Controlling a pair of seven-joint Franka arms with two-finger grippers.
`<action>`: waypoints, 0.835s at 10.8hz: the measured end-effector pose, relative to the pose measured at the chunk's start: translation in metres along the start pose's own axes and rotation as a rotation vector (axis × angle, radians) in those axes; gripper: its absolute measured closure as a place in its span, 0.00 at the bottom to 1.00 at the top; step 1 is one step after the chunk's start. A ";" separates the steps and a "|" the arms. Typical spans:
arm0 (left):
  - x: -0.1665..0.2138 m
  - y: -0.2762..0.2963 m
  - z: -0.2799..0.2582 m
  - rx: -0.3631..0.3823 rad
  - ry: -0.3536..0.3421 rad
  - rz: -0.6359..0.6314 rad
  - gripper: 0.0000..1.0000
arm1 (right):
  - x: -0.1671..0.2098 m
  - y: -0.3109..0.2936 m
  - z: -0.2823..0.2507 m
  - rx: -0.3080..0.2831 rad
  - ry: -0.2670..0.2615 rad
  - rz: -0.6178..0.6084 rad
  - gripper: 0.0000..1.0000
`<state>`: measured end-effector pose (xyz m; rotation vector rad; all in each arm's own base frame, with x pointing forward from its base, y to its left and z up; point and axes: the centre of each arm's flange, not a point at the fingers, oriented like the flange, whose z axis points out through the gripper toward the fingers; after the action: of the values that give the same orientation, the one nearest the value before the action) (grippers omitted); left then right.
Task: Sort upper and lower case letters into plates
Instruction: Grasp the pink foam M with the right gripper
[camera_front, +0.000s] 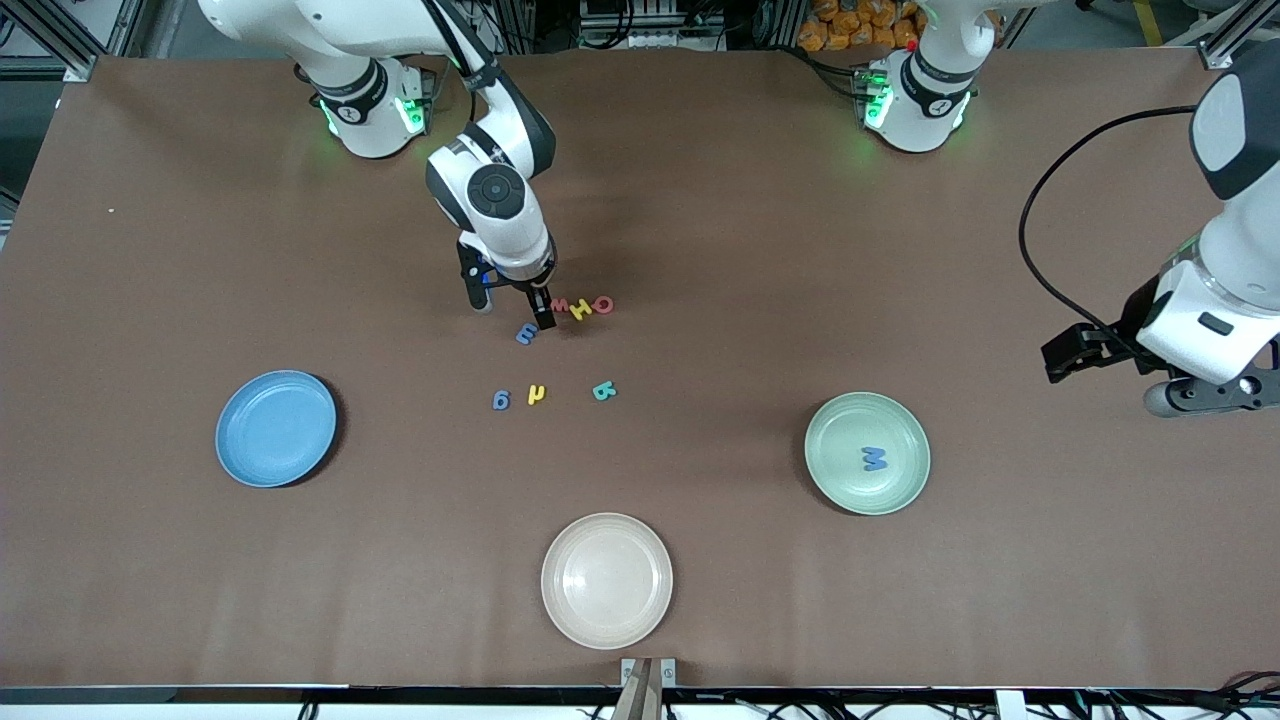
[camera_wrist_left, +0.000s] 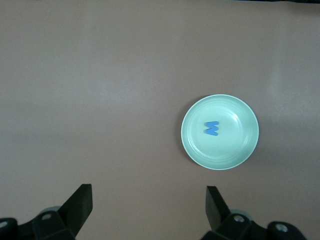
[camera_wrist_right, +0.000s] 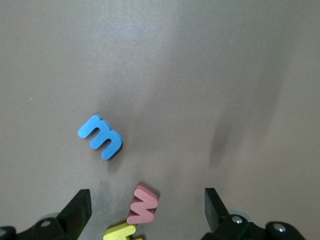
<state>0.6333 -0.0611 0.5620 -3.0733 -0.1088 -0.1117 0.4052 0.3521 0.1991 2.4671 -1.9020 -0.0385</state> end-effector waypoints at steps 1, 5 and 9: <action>0.000 0.000 0.001 0.001 -0.003 0.001 0.00 | -0.001 -0.002 0.005 0.022 -0.011 0.031 0.00; -0.001 0.002 0.004 0.000 -0.009 0.006 0.00 | -0.010 0.003 0.031 0.030 -0.016 0.047 0.00; -0.003 0.015 0.010 -0.003 -0.020 0.026 0.00 | -0.017 0.001 0.028 0.042 -0.024 0.064 0.00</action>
<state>0.6318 -0.0753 0.5511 -3.0783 -0.0694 -0.0796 0.3992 0.3679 0.1714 2.4412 -2.0107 -0.0265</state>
